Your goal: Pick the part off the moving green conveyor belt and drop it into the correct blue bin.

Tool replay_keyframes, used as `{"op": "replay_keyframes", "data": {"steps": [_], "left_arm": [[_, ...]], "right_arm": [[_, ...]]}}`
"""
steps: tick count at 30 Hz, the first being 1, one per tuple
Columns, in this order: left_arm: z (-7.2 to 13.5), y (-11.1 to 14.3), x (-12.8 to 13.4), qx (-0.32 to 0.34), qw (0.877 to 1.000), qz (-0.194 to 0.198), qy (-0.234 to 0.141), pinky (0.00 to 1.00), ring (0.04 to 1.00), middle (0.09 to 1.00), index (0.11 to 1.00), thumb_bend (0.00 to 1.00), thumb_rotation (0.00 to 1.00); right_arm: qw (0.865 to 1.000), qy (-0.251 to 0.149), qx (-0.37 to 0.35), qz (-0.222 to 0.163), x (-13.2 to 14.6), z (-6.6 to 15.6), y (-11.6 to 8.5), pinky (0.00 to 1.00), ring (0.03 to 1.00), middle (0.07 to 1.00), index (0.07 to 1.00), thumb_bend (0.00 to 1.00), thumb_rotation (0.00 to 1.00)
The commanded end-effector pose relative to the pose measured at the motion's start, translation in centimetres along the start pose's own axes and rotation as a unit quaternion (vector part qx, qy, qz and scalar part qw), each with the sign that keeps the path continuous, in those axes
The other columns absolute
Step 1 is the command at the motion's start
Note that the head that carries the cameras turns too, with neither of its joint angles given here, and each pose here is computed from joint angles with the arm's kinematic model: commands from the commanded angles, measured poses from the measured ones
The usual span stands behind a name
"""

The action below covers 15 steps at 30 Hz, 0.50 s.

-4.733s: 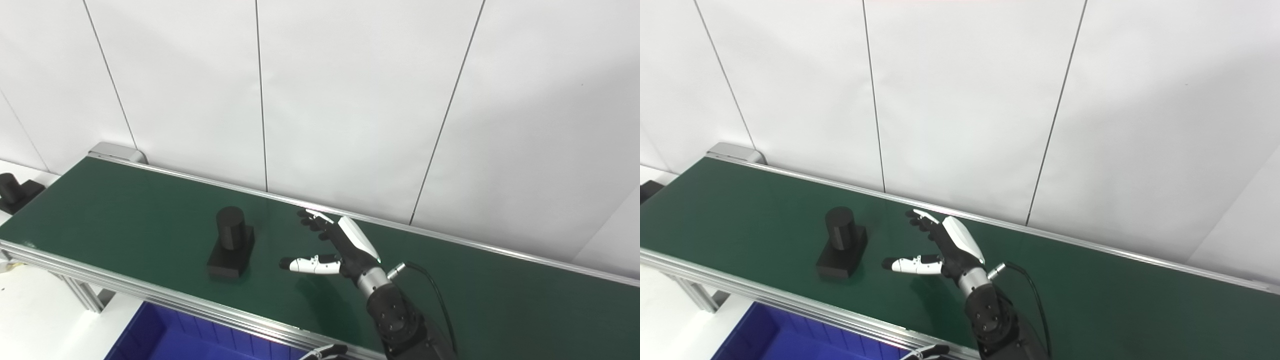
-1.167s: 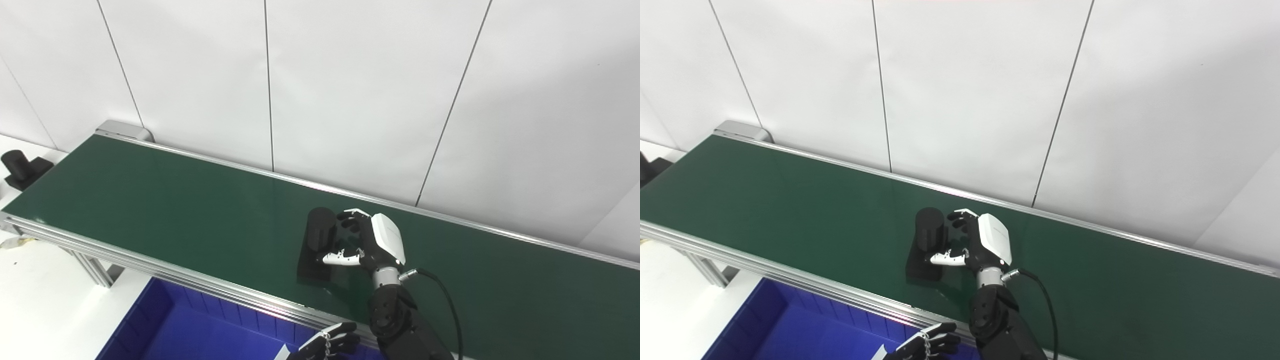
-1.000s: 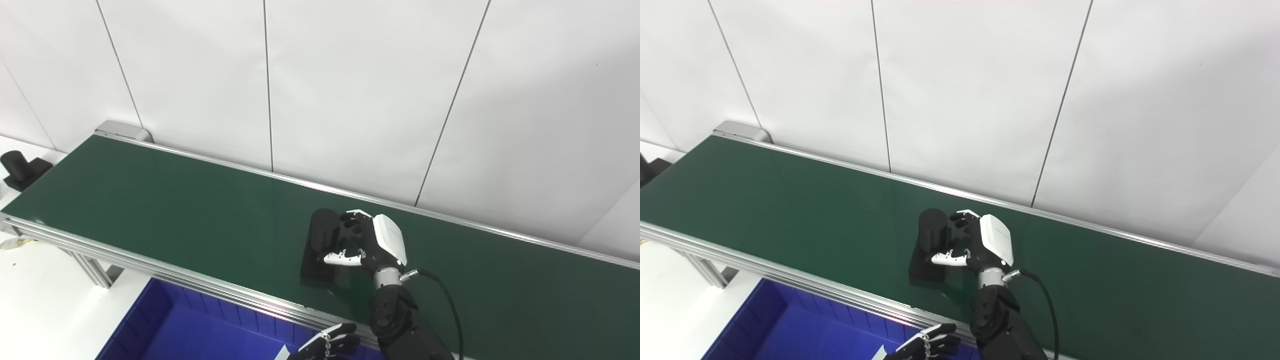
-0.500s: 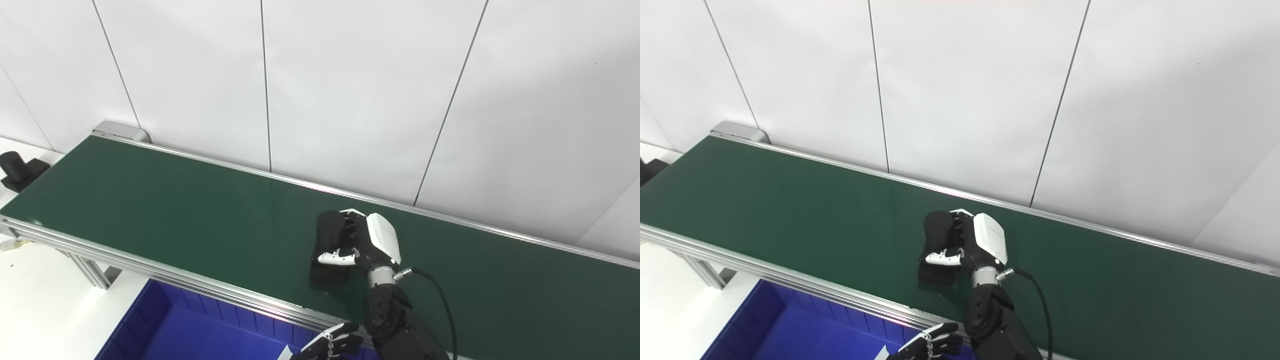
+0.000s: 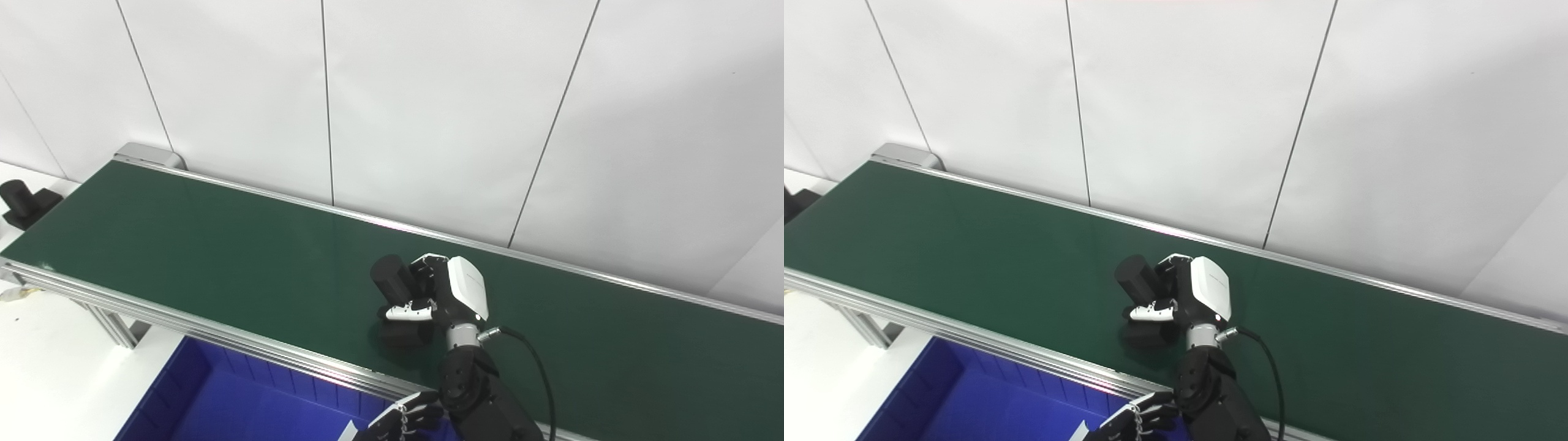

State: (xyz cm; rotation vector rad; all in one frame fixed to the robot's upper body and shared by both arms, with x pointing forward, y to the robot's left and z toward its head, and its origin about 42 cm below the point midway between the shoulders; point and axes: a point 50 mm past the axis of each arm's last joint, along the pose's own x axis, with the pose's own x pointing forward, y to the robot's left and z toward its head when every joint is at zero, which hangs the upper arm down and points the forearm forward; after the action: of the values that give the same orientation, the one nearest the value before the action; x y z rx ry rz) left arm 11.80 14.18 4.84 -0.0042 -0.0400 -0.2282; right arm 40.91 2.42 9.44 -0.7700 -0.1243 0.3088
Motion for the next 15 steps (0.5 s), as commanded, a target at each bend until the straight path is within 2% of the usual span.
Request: {"op": "replay_keyframes", "data": {"steps": [1,9,15], "left_arm": [[1.05,-0.31,0.41,-0.005,0.999,-0.002,-0.034,0.73,0.778,0.814,0.864,0.81,0.62],[1.06,-0.09,0.35,-0.004,0.999,-0.003,-0.035,0.72,0.779,0.815,0.865,0.81,0.61],[1.01,-0.03,0.38,-0.001,0.999,-0.002,-0.034,0.72,0.779,0.813,0.864,0.80,0.61]], "right_arm": [[0.998,-0.047,0.022,-0.019,0.80,2.61,-0.26,0.40,0.389,0.500,0.519,0.52,0.00],[0.998,-0.043,0.022,-0.027,0.84,2.60,-0.22,0.42,0.402,0.513,0.499,0.52,0.00],[0.996,-0.043,0.054,-0.046,0.78,2.71,-1.12,0.44,0.419,0.519,0.485,0.52,0.00]]}}
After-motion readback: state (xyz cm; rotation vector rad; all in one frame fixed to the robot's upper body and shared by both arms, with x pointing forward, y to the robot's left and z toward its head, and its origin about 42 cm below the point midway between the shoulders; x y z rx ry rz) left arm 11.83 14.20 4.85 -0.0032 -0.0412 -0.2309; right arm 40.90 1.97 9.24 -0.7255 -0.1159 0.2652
